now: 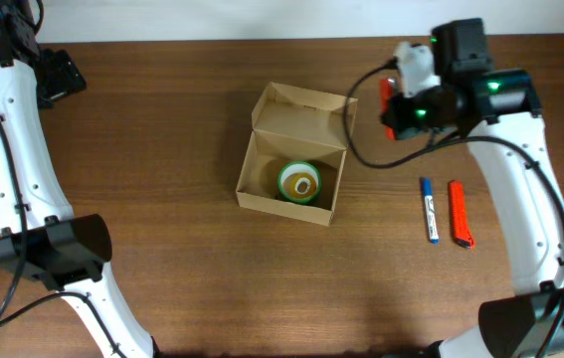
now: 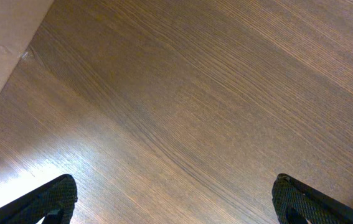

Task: Pack container
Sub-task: 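Lower the red stapler into the box beside the tape rolls, then move the right gripper to the yellow highlighter and grasp it, then lower the yellow highlighter into the box, release, and withdraw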

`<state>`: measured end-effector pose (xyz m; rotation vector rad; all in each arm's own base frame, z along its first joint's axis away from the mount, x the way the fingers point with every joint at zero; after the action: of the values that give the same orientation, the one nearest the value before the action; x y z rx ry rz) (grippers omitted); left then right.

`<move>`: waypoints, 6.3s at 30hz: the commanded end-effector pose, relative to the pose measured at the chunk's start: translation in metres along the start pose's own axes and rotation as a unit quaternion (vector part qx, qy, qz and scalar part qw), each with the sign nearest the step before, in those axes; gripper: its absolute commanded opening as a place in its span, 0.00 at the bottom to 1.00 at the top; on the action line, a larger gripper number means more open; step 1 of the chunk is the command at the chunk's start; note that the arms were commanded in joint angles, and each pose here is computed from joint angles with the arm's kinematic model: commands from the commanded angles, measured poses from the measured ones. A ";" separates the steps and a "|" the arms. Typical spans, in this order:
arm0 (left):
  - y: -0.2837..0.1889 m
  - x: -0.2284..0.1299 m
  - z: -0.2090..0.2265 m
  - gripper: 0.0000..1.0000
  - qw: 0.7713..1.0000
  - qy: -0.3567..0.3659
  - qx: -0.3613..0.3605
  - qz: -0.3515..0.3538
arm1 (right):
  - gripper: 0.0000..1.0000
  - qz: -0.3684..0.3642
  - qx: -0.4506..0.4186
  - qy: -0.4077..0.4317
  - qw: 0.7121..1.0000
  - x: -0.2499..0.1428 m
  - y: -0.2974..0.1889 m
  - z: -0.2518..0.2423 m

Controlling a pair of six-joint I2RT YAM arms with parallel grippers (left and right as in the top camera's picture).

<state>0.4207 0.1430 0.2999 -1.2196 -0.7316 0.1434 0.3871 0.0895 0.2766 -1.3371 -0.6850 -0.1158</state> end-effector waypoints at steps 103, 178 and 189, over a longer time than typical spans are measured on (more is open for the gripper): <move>0.008 -0.001 -0.001 1.00 1.000 0.003 0.002 0.010 | 0.04 0.146 -0.192 0.175 0.954 -0.217 0.043 -0.219; 0.008 -0.001 -0.001 1.00 1.000 0.003 0.002 0.010 | 0.03 -0.015 0.043 -0.218 0.975 -0.047 -0.029 0.080; 0.008 -0.001 -0.001 0.99 1.000 0.003 0.002 0.010 | 0.04 0.148 0.065 -0.338 0.927 -0.074 0.090 0.099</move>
<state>0.4207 0.1430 0.2999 -1.2192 -0.7317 0.1434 0.3271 0.1750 0.1691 -1.3379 -1.0116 0.6421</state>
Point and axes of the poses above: each gripper's point midway between its finger pads, its own y axis out along the fingers, its own z axis along the line the jaws close on, x = y × z, the point moved 4 cm from there along -y, back along the fingers
